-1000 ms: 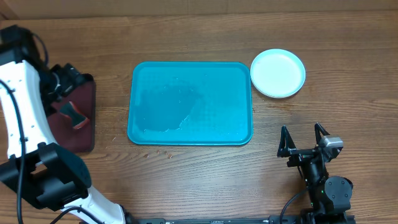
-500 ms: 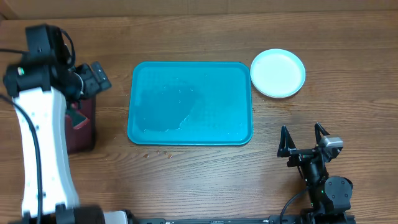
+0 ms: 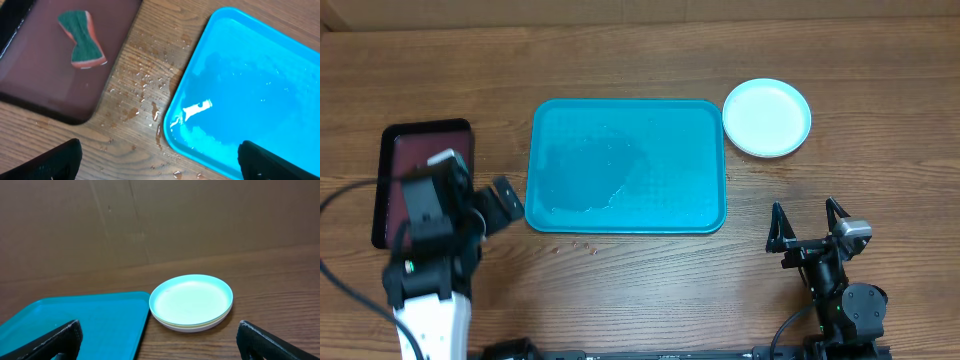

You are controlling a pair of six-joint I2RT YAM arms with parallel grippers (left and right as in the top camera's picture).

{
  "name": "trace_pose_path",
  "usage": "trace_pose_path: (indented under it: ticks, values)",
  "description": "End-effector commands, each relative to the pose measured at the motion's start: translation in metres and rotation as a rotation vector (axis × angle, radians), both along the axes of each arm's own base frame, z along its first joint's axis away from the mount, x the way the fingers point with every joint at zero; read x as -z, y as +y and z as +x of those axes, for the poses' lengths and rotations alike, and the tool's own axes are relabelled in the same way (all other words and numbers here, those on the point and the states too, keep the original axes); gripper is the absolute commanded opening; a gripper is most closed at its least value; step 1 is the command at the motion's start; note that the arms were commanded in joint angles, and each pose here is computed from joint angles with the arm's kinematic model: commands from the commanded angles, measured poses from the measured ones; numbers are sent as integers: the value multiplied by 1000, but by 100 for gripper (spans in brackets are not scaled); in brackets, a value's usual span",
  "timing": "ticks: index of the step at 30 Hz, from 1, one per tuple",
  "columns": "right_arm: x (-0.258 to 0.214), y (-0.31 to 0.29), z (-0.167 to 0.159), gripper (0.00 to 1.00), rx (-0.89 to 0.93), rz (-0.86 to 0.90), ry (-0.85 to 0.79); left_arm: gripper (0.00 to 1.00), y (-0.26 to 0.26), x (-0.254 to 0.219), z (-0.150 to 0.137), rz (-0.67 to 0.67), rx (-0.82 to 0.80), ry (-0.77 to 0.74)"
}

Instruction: Clean dirty plates on tray and stack at the side

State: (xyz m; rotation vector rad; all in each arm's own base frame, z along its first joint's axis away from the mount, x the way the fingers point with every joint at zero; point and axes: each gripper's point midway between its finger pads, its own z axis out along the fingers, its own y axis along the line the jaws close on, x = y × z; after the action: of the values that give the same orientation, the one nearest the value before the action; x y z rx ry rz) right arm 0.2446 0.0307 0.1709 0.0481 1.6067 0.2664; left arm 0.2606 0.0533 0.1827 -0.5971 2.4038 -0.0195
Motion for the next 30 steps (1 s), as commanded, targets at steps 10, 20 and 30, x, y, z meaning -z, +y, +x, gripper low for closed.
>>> trace_pose_path:
  ticks: [10, 20, 30]
  values:
    - [1, -3, 0, 100, 15, -7, -9, 100, -11, 16, -29, 101, 108, -115]
    - [1, -3, 0, 100, 15, -7, -9, 100, -20, 25, -38, 165, 163, -353]
    - [1, -3, 0, 100, 15, -7, -9, 100, -41, 14, -21, 159, 254, -629]
